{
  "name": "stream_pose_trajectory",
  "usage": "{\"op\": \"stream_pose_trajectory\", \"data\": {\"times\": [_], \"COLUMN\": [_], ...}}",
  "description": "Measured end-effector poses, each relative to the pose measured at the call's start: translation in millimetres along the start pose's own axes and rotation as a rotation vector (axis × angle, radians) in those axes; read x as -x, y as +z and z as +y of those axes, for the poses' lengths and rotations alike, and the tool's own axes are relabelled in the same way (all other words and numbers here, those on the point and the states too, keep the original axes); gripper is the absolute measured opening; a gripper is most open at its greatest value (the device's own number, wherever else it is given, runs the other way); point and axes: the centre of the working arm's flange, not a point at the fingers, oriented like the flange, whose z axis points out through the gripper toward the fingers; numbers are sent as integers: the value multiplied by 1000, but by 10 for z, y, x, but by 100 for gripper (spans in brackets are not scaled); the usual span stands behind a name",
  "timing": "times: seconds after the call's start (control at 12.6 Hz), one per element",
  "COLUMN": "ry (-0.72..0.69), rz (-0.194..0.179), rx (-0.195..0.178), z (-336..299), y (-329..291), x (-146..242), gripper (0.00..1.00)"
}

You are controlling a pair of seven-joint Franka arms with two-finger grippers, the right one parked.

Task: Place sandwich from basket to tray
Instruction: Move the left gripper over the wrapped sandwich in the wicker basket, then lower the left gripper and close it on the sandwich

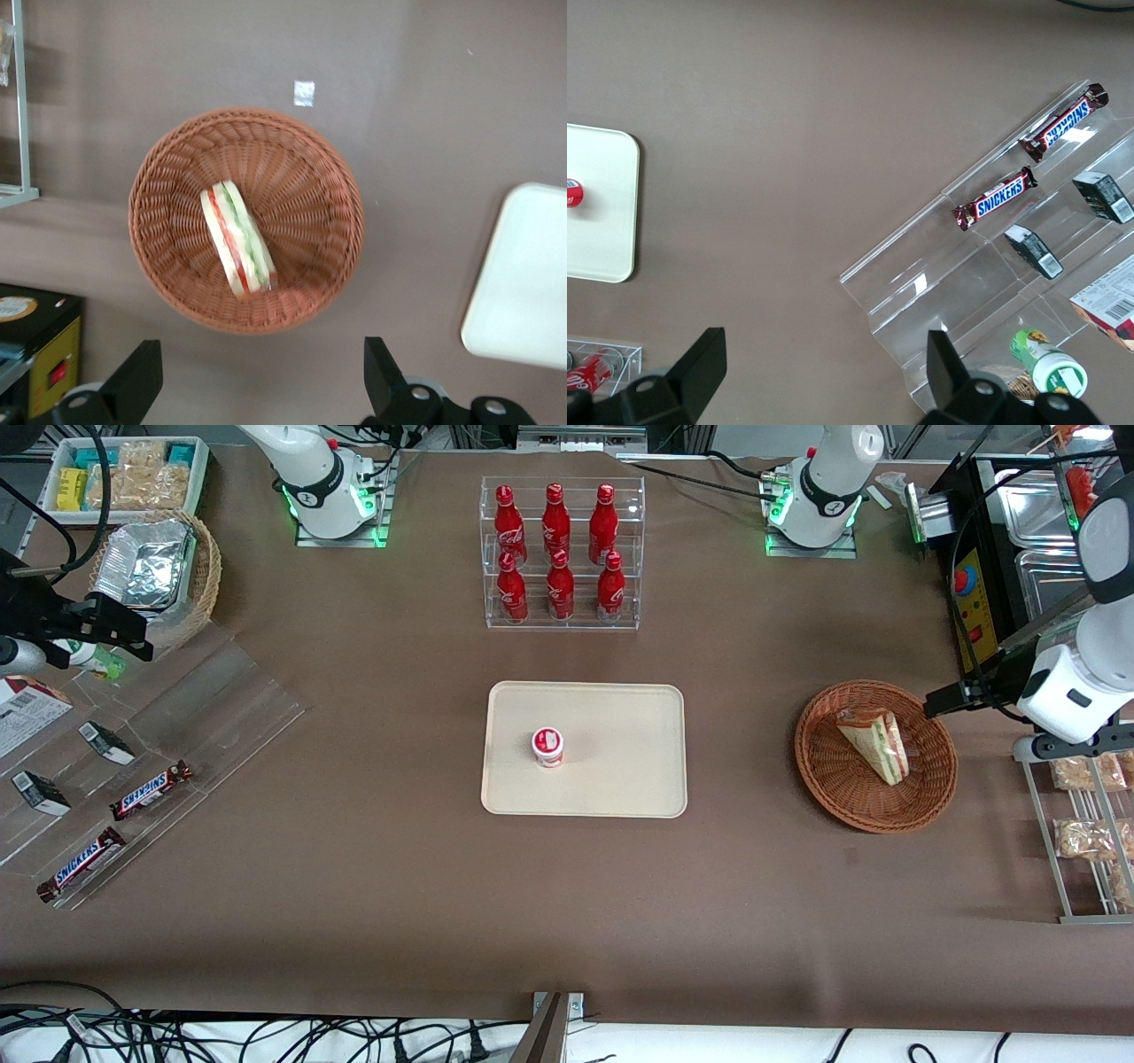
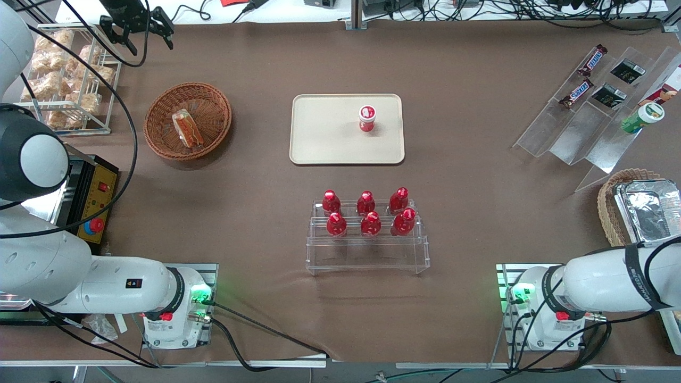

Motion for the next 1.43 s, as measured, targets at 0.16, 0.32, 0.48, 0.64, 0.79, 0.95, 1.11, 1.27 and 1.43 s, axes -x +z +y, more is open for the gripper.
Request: {"op": "stream_pose_trajectory", "data": {"times": [0.16, 0.32, 0.48, 0.64, 0.79, 0.95, 1.11, 1.27, 1.43], "ry": [-69, -152, -233, -304, -366, -449, -507, -518, -501], "rz": [23, 49, 80, 111, 137, 155, 169, 178, 174], "rx": [6, 14, 23, 34, 44, 55, 64, 68, 61], "z": [-115, -194, -251, -366, -460, -550, -549, -535, -490], "y": [299, 546, 832, 1114, 1313, 1426, 1503, 1638, 1769], "x": [44, 97, 156, 210, 254, 282, 310, 370, 430], "gripper": [100, 100, 100, 100, 100, 100, 100, 100, 100]}}
